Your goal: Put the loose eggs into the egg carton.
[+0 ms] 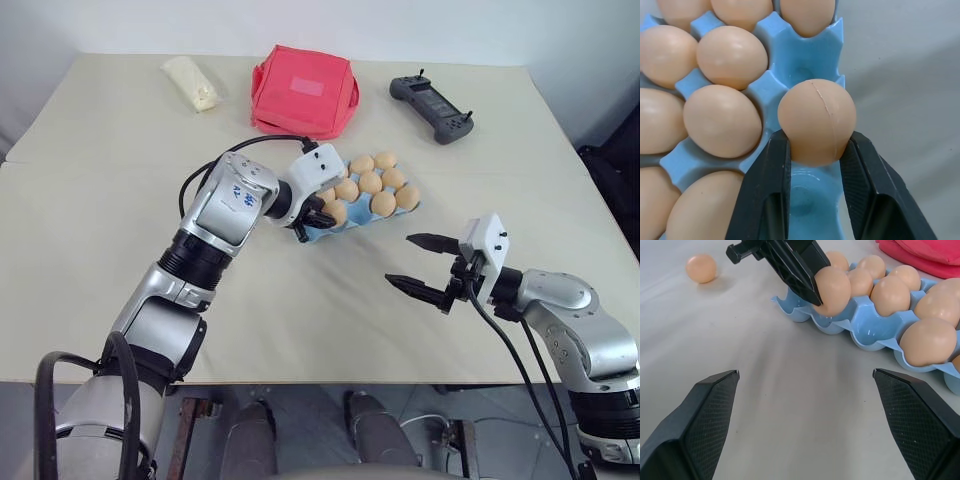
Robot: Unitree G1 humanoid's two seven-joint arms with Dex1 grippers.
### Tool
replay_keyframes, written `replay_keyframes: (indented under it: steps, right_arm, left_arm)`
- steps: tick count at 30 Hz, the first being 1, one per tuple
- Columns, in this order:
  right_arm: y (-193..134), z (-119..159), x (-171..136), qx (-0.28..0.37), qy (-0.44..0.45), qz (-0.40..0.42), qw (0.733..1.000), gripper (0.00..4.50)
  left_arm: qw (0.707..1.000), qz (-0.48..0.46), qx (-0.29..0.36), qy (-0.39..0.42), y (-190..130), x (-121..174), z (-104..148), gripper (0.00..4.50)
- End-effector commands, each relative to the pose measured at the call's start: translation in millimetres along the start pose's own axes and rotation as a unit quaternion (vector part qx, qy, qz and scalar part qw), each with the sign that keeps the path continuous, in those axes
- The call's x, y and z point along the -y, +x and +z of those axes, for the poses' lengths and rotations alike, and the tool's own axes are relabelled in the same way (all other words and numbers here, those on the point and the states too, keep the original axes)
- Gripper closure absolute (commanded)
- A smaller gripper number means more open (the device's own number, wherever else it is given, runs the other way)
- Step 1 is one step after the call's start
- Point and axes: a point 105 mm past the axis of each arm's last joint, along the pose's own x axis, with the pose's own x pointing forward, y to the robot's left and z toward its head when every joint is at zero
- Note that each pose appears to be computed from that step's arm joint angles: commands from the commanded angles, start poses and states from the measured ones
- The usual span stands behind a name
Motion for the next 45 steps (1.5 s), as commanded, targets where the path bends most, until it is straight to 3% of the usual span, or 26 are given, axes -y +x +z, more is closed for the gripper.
replay_keyframes:
  steps: [1, 11, 24, 34, 39, 45]
  right_arm:
    - [-2, 9, 1, 0.013, -0.021, -0.004, 1.0, 0.0]
    - [-3, 9, 1, 0.014, -0.021, -0.006, 1.0, 0.0]
    - [-5, 11, 0, 0.015, -0.021, -0.014, 1.0, 0.0]
    - [-5, 10, -1, 0.014, -0.021, -0.012, 1.0, 0.0]
    - [-5, 11, 0, 0.013, -0.023, -0.01, 1.0, 0.0]
    - [-6, 13, 1, 0.013, -0.025, -0.005, 1.0, 0.0]
  left_arm:
    - [0.999, 0.005, 0.036, 0.016, -11, -1, 18, 3.41]
    - [0.992, 0.0, 0.125, -0.02, -5, -1, 53, 3.41]
    - [0.993, 0.015, 0.109, -0.036, 30, -7, 40, 3.41]
    - [0.99, -0.007, 0.132, -0.044, 28, -2, 46, 0.13]
    - [0.988, -0.003, 0.147, -0.046, 11, -5, 42, 0.02]
    - [0.985, -0.074, 0.151, -0.03, -20, 23, 13, 0.02]
